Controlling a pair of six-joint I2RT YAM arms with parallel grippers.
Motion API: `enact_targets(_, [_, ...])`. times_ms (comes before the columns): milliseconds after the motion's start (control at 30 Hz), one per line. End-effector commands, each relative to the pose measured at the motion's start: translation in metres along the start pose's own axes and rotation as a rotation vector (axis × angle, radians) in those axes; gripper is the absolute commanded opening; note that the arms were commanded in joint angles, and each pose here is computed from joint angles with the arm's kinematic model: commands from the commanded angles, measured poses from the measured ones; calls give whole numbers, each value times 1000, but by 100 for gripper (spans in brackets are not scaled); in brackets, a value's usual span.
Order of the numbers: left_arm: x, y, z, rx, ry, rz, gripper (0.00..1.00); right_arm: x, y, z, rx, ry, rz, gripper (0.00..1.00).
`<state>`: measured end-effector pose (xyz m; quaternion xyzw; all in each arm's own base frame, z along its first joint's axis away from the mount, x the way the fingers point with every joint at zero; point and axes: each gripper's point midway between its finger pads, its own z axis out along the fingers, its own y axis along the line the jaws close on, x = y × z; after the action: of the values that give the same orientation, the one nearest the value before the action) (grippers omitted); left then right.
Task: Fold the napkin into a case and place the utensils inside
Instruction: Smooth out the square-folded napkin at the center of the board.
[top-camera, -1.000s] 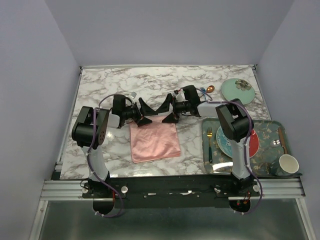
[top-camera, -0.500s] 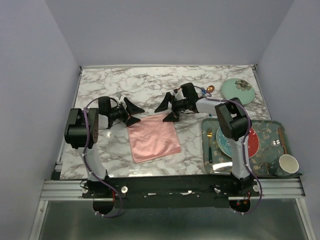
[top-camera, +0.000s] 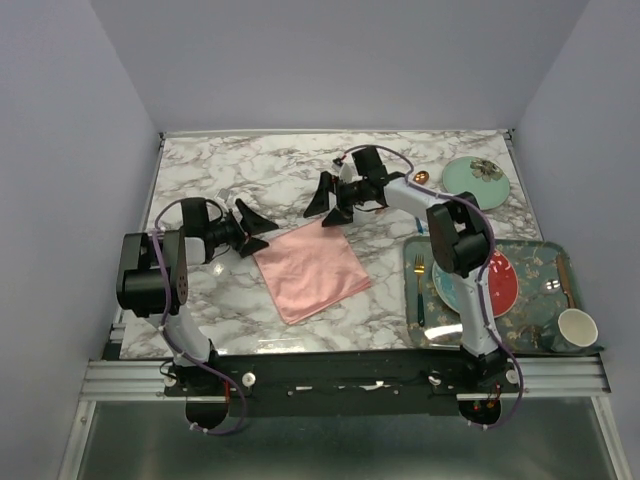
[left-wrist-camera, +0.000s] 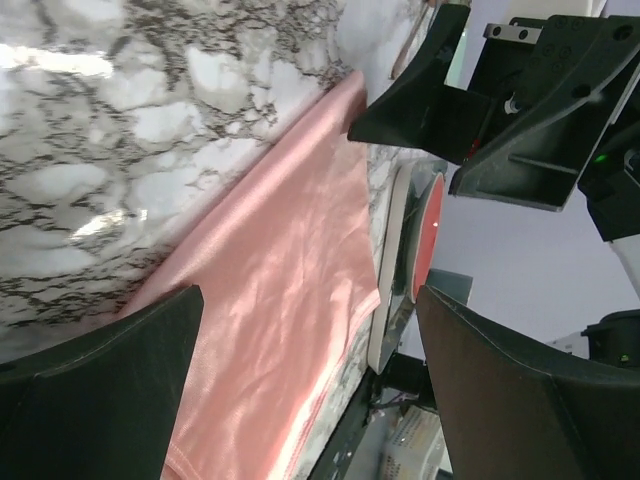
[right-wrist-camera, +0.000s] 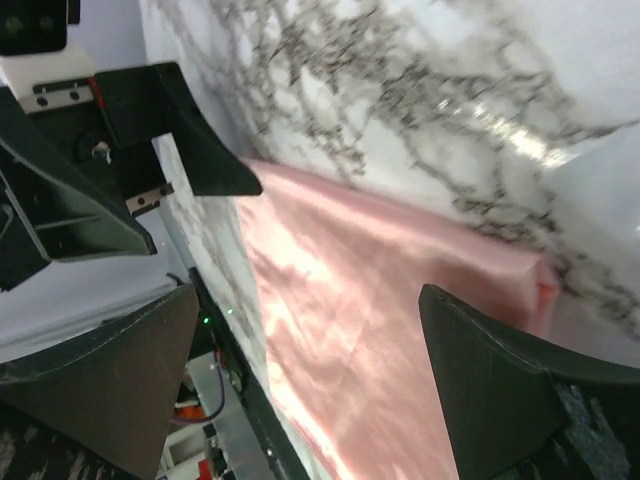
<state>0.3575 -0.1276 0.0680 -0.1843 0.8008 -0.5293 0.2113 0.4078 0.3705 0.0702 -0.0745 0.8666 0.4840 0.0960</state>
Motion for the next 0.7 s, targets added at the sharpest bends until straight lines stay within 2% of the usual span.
enact_targets(0, [-4,-47,0,70,14,182,99,21,72,-42,-176,38,-133,100])
enact_targets(67, [-2,-64,11,87,26,228,99,43,69,-48,-196,63,-57,100])
enact_targets(133, [7,-83,32,105,63,292,99,50,80,-57,-232,51,-60,100])
enact_targets(200, [3,-98,50,111,67,323,99,67,65,-56,-214,78,18,100])
enact_targets(367, [21,-109,101,152,141,242,99,93,41,-56,-188,100,108,100])
enact_targets(667, [35,-115,157,209,152,132,99,129,-3,-51,-102,136,297,100])
